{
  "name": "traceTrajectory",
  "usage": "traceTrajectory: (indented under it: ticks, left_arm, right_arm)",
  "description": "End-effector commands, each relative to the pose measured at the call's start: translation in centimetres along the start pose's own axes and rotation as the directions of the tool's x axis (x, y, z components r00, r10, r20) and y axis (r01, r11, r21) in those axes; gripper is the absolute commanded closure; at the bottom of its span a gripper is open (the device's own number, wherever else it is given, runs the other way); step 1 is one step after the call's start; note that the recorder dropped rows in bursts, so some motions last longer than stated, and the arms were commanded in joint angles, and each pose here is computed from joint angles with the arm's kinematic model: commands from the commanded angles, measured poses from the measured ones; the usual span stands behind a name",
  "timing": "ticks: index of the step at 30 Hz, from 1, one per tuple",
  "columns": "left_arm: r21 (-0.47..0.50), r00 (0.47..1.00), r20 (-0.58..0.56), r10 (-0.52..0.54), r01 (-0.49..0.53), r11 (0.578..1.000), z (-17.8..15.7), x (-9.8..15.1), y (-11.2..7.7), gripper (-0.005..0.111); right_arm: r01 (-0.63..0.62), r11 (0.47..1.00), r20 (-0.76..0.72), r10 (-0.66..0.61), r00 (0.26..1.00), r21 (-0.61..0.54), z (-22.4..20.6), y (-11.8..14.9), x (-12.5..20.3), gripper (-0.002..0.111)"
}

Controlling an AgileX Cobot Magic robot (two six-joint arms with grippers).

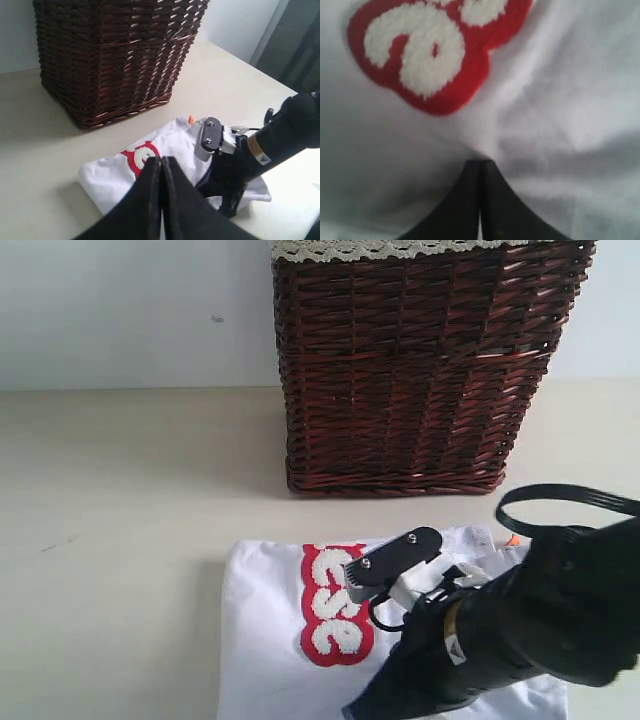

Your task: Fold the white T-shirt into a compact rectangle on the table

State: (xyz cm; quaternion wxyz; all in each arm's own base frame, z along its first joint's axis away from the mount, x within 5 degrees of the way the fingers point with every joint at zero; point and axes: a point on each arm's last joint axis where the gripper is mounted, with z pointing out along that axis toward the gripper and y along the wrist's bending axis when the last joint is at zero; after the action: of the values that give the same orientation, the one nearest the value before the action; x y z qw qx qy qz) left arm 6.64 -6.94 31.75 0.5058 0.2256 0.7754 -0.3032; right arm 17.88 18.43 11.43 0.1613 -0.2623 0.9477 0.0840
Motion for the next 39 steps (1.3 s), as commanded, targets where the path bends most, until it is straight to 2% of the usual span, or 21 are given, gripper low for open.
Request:
traceTrajectory:
  ticks: [1, 7, 14, 23, 27, 31, 32, 35, 39]
  left_arm:
    - [0.001, 1.0, -0.006, 0.004, -0.004, 1.0, -0.1, 0.1, 0.0, 0.107]
    - [-0.001, 1.0, -0.008, 0.008, -0.008, 1.0, -0.1, 0.1, 0.0, 0.107]
    - [-0.003, 1.0, -0.02, 0.014, -0.014, 1.0, -0.1, 0.2, 0.0, 0.107]
    - [-0.013, 0.999, -0.019, 0.032, -0.032, 0.999, -0.1, 0.2, 0.1, 0.107]
    - [-0.015, 0.999, -0.017, 0.034, -0.034, 0.999, -0.1, 0.2, 0.1, 0.107]
    - [-0.017, 0.999, 0.023, 0.035, -0.035, 0.999, -0.2, -0.1, 0.1, 0.107]
    - [-0.016, 0.997, 0.06, 0.038, -0.037, 0.999, -0.6, -0.3, 0.1, 0.107]
    - [-0.013, 0.99, 0.132, 0.048, -0.047, 0.999, -1.5, -0.7, -0.1, 0.107]
    - [-0.008, 0.964, 0.257, 0.07, -0.071, 0.997, -3.8, -0.9, -0.4, 0.107]
  right_arm:
    - [-0.011, 1.0, -0.006, 0.011, 1.0, 0.002, 2.4, 0.4, -2.0, 0.108]
    - [0.006, 1.0, -0.004, -0.006, 1.0, 0.005, 4.6, 1.1, -4.6, 0.108]
    - [0.023, 1.0, 0.009, -0.023, 1.0, 0.021, 3.7, 0.4, -6.3, 0.108]
    - [0.016, 1.0, 0.134, -0.016, 0.991, 0.001, -1.0, 0.4, -7.7, 0.108]
    - [0.029, 0.999, 0.247, -0.022, 0.969, -0.026, -5.8, 0.6, -7.6, 0.108]
    - [0.043, 0.998, 0.415, -0.016, 0.91, -0.056, -12.0, 0.1, -6.0, 0.108]
    - [0.051, 0.996, 0.485, -0.012, 0.874, -0.067, -14.3, -0.1, -5.3, 0.108]
    - [0.062, 0.994, 0.589, 0.001, 0.808, -0.087, -17.7, -0.4, -4.1, 0.108]
    - [0.086, 0.988, 0.761, 0.041, 0.647, -0.126, -23.7, -1.2, -0.4, 0.108]
